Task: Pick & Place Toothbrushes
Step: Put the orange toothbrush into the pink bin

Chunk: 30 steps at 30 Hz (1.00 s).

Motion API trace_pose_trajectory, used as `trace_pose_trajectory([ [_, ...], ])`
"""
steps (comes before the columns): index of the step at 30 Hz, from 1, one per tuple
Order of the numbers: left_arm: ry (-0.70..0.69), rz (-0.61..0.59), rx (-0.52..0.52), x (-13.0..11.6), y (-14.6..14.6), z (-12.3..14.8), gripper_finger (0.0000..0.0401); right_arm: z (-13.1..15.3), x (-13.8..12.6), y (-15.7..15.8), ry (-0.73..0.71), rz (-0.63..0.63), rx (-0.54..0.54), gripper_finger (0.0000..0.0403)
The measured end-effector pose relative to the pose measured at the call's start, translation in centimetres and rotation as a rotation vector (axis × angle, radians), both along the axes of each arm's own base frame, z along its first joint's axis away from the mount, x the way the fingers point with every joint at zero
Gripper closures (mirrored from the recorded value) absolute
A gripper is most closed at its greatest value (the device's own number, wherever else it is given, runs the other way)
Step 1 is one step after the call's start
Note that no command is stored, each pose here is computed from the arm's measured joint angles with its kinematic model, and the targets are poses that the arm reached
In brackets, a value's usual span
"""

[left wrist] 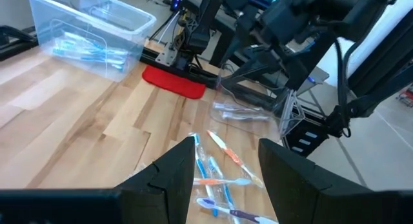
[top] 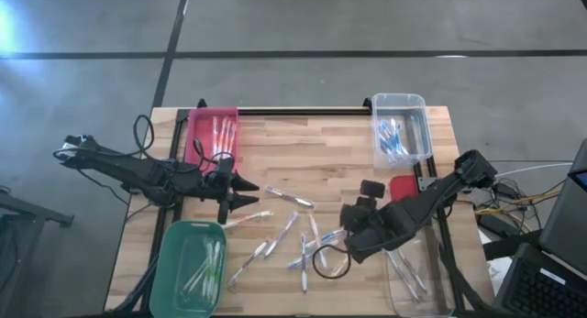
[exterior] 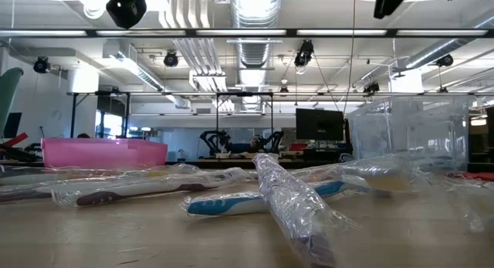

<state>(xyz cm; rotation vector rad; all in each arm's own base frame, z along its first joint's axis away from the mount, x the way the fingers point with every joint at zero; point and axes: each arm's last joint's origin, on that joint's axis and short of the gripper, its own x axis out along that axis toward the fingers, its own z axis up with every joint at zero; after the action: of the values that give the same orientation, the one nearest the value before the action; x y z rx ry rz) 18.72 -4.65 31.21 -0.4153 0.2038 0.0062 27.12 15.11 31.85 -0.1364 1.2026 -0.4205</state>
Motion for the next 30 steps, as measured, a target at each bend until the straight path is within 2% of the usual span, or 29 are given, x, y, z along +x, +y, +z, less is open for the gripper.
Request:
trace_pose_trajectory([
  [4, -0.002, -0.009, 0.043, 0.0, 0.0, 0.0, 0.0224, -1.6, 0.0, 0.0, 0.079, 0.122, -0.041, 0.027],
  [7, -0.008, -0.034, 0.132, 0.0, 0.0, 0.0, 0.0224, -2.9, 0.0, 0.0, 0.13, 0.195, -0.063, 0.0268],
  [10, -0.004, -0.08, 0.219, 0.2, -0.2, -0.3, 0.0224, -4.2, -0.2, 0.1, 0.181, 0.22, -0.018, 0.0273],
  [19, 0.06, -0.142, 0.329, 2.5, -1.0, -2.5, 0.0224, -7.7, -0.2, 0.8, 0.23, 0.27, 0.187, 0.0304],
  [24, 0.062, -0.14, 0.351, 3.5, -1.2, -3.1, 0.0224, -9.1, -0.2, 1.3, 0.222, 0.322, 0.263, 0.0308],
  [30, 0.04, -0.124, 0.307, 3.7, -1.2, -2.9, 0.0224, -10.2, 0.3, 2.0, 0.166, 0.402, 0.316, 0.0283],
])
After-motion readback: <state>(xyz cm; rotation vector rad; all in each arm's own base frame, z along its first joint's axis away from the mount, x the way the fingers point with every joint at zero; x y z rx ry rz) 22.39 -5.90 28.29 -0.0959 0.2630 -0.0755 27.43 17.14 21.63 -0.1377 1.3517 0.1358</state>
